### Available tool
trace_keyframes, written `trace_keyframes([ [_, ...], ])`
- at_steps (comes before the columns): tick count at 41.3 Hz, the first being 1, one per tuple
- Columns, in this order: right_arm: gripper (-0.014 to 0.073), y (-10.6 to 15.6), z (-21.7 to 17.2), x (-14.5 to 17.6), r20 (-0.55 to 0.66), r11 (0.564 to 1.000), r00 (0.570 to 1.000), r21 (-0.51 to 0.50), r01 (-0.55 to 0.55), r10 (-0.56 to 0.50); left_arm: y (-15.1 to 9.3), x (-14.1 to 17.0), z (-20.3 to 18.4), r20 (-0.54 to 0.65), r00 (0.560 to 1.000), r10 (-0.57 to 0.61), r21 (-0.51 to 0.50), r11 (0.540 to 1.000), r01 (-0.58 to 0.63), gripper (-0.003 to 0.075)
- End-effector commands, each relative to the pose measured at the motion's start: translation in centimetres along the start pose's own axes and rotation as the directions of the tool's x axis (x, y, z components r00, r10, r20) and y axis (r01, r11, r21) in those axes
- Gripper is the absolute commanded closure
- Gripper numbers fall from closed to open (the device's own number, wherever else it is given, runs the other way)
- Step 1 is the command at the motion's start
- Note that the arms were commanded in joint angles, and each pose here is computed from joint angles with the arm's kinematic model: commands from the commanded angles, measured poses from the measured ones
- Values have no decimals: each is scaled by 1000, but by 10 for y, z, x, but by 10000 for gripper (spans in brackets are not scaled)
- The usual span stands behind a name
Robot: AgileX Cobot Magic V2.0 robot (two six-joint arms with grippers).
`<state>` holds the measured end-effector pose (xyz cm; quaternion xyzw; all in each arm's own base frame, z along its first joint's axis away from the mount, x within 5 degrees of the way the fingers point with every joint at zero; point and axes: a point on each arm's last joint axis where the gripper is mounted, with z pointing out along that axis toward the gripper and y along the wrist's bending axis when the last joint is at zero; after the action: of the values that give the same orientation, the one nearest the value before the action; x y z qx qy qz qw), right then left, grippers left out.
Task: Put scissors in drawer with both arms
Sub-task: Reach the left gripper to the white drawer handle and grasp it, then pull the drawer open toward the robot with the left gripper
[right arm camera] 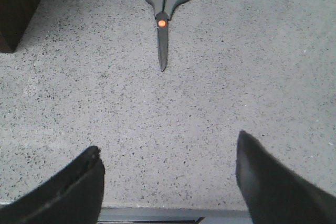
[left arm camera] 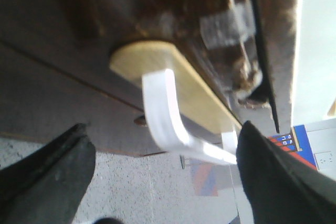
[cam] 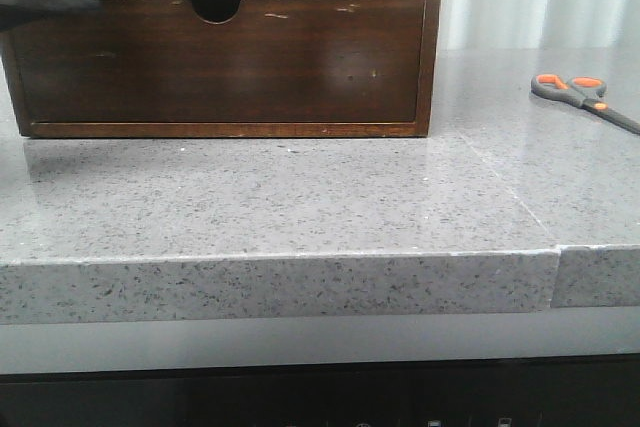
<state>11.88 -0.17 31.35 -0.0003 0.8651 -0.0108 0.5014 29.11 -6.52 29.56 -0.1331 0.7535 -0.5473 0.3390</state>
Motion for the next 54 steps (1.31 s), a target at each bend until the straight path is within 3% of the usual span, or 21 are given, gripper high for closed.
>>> trace_keyframes([
  [1, 48, -1, -4, -15, 91, 1000, 996, 12, 9, -10, -23, -11, 2, 23, 1000, -7, 128, 992, 4, 177],
  [6, 48, -1, -4, -15, 91, 1000, 996, 12, 9, -10, -23, -15, 6, 18, 1000, -7, 133, 991, 5, 227],
  [15, 48, -1, -4, -15, 91, 1000, 996, 12, 9, -10, -22, -15, 6, 20, 1000, -8, 132, 991, 5, 497],
  [22, 48, -1, -4, -15, 91, 1000, 996, 12, 9, -10, -24, -14, 6, 5, 1000, -5, 149, 989, 5, 609],
  [31, 48, -1, -4, -15, 91, 1000, 996, 12, 9, -10, -36, -7, 2, -54, 998, 29, 239, 971, -15, 617],
  [39, 48, -1, -4, -15, 91, 1000, 996, 12, 9, -10, -49, 8, -16, -36, 996, 82, 262, 962, -70, 617],
  [54, 48, -1, -4, -15, 91, 1000, 996, 12, 9, -10, -42, 76, -64, -53, 995, 88, 269, 960, -71, 617],
])
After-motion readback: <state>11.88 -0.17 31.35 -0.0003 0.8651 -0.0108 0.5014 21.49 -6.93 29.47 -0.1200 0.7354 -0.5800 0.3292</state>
